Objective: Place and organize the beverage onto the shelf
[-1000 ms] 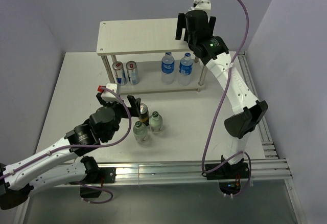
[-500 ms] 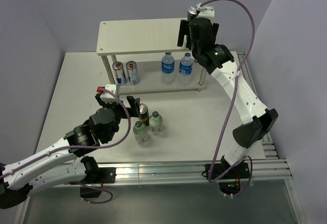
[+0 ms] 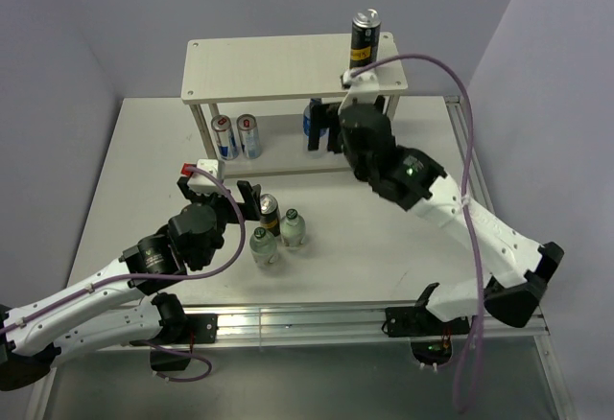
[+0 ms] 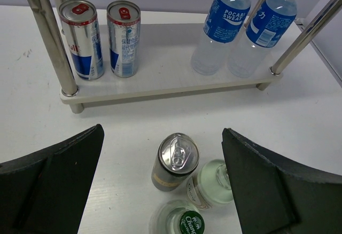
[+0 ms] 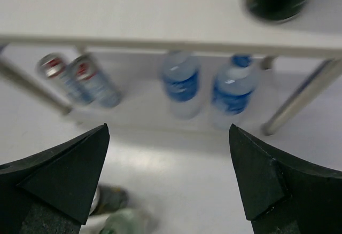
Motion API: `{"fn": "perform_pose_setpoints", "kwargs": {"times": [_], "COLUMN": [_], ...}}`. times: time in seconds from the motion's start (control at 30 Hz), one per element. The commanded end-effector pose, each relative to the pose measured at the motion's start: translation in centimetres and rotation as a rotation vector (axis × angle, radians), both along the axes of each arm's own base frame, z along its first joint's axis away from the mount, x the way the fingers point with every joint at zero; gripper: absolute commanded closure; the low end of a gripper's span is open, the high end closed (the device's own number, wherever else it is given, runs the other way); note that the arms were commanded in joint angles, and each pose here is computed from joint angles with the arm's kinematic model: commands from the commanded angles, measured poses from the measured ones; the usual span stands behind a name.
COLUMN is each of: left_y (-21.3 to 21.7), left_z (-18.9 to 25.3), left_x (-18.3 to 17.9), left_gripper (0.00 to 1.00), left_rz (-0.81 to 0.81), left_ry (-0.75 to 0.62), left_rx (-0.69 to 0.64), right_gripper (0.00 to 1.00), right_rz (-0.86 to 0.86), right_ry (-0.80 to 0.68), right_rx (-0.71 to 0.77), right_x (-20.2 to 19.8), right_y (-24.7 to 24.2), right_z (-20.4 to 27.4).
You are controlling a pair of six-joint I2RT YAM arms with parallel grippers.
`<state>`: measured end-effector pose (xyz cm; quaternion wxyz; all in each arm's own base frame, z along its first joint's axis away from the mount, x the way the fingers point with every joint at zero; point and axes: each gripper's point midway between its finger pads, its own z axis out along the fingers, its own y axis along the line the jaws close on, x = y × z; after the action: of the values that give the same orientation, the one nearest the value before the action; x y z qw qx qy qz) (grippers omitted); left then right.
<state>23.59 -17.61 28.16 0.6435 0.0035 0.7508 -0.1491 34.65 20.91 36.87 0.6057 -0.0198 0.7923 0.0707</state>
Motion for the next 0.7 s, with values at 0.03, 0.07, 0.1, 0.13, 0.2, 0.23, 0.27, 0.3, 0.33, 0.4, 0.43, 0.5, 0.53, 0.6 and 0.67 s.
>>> {"fn": "perform_pose_setpoints", "kwargs": {"times": [0.03, 0.07, 0.1, 0.13, 0.2, 0.23, 0.27, 0.3, 0.33, 0.4, 0.43, 0.5, 0.53, 0.6, 0.67], "left_y": [0.3, 0.4, 0.5, 0.6, 0.9, 1.0, 1.2, 1.3, 1.3, 1.5, 1.7, 1.8, 2.0, 2.1, 2.4], "left_z": [1.4, 1.4, 1.5, 1.4, 1.7, 1.9, 2.1, 2.1, 2.1, 2.1, 2.1, 2.1, 2.2, 2.3, 2.5], "left_x": [0.0, 0.1, 0.1, 0.1, 0.0, 0.0, -0.1, -0.2, -0.2, -0.3, -0.3, -0.4, -0.4, -0.6, -0.8], "left_gripper": [0.01, 0.01, 0.01, 0.01, 0.00, 0.01, 0.01, 0.01, 0.01, 0.01, 0.01, 0.01, 0.01, 0.01, 0.01], "left_rz": [0.018, 0.023, 0.027, 0.034, 0.044, 0.045, 0.046, 0.047, 0.049, 0.054, 0.062, 0.067, 0.073, 0.073, 0.081], "left_ry": [-0.022, -0.023, -0.023, -0.023, -0.026, -0.028, -0.031, -0.032, -0.031, -0.027, -0.026, -0.025, -0.027, -0.028, -0.034], "left_rx": [-0.027, -0.028, -0.029, -0.029, -0.041, -0.049, -0.057, -0.059, -0.062, -0.060, -0.063, -0.063, -0.063, -0.067, -0.076], "right_gripper": [0.00, 0.00, 0.00, 0.00, 0.00, 0.00, 0.00, 0.00, 0.00, 0.00, 0.00, 0.00, 0.00, 0.00, 0.00], "right_rz": [0.205, 0.234, 0.278, 0.313, 0.354, 0.397, 0.405, 0.414, 0.428, 0.444, 0.450, 0.458, 0.451, 0.446, 0.438], "right_ry": [0.029, 0.057, 0.085, 0.112, 0.165, 0.197, 0.224, 0.233, 0.249, 0.279, 0.289, 0.307, 0.310, 0.311, 0.313], "right_rx": [0.134, 0.127, 0.117, 0.129, 0.127, 0.144, 0.131, 0.133, 0.127, 0.105, 0.101, 0.092, 0.089, 0.085, 0.074], "right_x": [-6.0, -6.6, -7.9, -8.6, -9.4, -10.1, -10.0, -10.0, -10.4, -10.4, -10.4, -10.4, -10.2, -10.0, -9.7], "right_y": [6.3, 7.5, 9.0, 10.1, 12.0, 13.2, 14.1, 14.8, 15.6, 17.2, 17.7, 18.6, 18.7, 19.0, 19.2], "right_z": [-0.8, -1.9, -3.2, -4.1, -6.5, -7.3, -8.7, -9.0, -9.6, -11.1, -11.5, -12.4, -12.7, -13.3, -13.8]}}
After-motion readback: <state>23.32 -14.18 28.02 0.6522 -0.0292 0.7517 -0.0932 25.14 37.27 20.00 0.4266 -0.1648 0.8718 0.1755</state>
